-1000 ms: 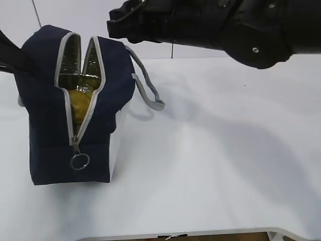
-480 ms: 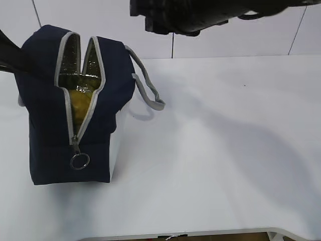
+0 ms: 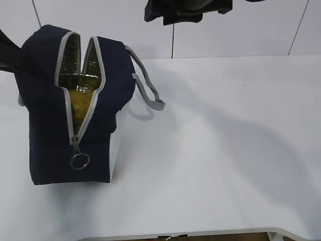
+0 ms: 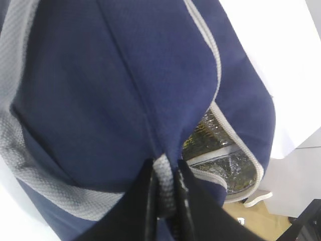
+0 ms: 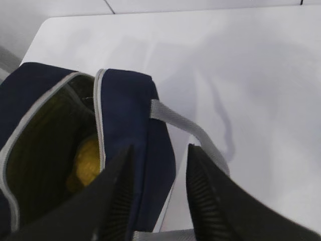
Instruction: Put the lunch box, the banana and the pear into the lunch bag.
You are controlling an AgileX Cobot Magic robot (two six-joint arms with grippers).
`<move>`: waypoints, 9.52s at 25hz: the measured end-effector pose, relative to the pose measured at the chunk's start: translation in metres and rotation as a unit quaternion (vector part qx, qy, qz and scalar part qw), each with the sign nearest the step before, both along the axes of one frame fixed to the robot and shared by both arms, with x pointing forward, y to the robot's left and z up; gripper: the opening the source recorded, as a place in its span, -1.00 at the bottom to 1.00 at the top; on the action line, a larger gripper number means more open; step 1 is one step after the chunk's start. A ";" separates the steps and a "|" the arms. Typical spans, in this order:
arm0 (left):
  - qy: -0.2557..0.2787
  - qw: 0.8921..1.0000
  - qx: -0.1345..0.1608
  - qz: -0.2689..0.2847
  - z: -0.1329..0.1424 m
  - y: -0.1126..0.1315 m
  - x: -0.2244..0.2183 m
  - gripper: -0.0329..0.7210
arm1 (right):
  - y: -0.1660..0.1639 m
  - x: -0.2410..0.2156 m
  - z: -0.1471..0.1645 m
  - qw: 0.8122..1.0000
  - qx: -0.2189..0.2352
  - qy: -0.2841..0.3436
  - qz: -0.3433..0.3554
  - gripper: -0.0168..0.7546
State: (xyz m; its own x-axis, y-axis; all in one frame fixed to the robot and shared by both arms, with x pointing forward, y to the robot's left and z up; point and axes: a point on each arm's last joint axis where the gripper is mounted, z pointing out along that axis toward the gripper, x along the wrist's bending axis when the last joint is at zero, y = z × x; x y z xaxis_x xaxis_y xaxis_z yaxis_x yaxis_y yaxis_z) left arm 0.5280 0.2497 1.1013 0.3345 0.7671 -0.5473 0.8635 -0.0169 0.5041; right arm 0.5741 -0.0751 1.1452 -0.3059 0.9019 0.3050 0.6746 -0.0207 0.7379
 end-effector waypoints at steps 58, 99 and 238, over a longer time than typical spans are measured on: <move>-0.010 1.000 0.002 0.008 0.000 0.001 0.002 -0.88 | 0.026 0.057 -0.073 0.984 0.064 0.077 0.149 -0.86; -0.152 0.988 0.002 -0.041 -0.027 -0.147 0.026 -0.88 | -0.066 0.033 -0.012 0.988 -0.148 0.033 -0.005 -0.91; -0.167 0.980 -0.044 -0.103 -0.071 -0.166 0.013 -0.93 | -0.106 -0.139 -0.004 0.969 -0.088 -0.103 0.207 -0.14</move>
State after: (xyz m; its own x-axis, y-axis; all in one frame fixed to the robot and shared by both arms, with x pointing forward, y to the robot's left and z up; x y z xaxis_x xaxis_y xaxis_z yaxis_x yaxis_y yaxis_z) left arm 0.5407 0.0840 1.0300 0.6484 0.6196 -0.4422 0.6332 -0.1165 0.7652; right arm 0.4349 -0.1815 1.1417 -0.6912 0.7208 0.0523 0.4363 0.3585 0.8253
